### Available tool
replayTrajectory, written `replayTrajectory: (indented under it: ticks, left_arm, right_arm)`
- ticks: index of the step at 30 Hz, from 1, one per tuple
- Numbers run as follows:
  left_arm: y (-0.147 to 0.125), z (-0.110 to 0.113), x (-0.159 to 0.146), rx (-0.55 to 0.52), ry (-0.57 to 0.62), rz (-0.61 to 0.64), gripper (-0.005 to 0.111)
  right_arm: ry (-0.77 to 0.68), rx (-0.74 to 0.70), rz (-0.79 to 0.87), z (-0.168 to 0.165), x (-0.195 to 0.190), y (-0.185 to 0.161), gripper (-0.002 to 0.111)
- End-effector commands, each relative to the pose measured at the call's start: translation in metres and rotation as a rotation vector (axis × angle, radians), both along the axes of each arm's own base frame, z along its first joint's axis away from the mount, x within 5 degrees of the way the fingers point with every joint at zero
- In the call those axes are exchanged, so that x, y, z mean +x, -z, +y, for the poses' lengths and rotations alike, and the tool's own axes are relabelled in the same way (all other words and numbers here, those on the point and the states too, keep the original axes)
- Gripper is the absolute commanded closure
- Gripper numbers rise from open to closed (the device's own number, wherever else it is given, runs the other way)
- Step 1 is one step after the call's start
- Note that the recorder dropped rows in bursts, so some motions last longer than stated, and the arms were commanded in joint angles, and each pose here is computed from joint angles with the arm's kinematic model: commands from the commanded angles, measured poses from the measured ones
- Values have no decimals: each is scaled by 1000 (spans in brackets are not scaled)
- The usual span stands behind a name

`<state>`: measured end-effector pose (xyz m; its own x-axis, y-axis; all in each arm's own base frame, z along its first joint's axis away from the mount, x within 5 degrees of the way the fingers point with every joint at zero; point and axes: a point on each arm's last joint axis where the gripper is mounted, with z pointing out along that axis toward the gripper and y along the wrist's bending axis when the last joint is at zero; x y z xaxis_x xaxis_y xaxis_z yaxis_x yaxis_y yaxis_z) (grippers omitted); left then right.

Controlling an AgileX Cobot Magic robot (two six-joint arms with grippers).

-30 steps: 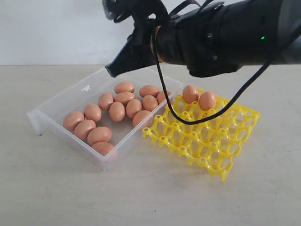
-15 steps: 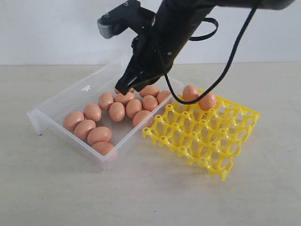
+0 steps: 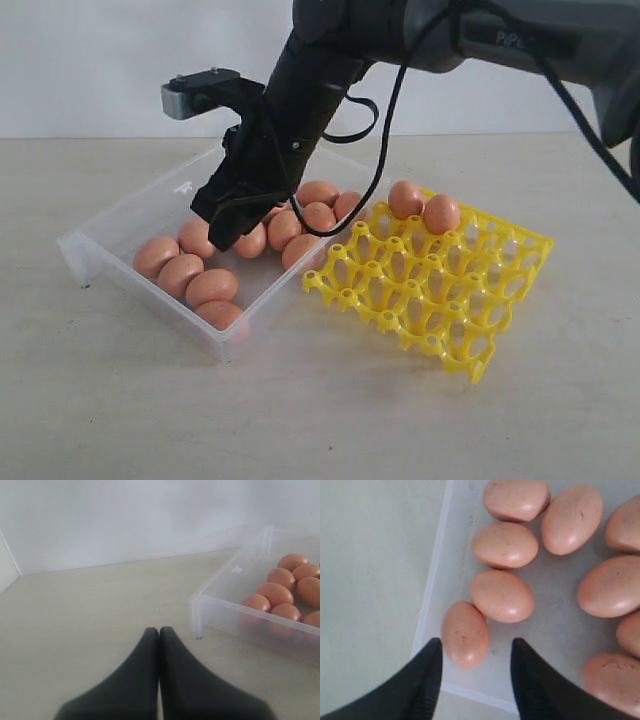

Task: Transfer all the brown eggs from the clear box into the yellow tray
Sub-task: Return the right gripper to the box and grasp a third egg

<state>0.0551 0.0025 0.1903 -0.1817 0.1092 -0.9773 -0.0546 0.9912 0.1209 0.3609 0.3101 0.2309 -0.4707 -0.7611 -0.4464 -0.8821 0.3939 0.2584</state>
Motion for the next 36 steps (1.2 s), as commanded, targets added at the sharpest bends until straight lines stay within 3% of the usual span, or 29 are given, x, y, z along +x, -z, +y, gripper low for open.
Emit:
replayTrajectory:
  ticks: [1, 12, 19, 36]
  left_arm:
    - [0, 0, 0, -12, -2, -7, 111]
    - [0, 0, 0, -12, -2, -8, 111]
    - [0, 0, 0, -12, -2, -8, 111]
    - [0, 0, 0, -12, -2, -7, 111]
  right_arm:
    - [47, 2, -5, 5, 9, 17, 48]
    - [51, -40, 51, 9, 13, 51, 46]
    - [-64, -39, -9, 24, 1, 53, 46]
    - [-90, -113, 33, 39, -8, 100, 46]
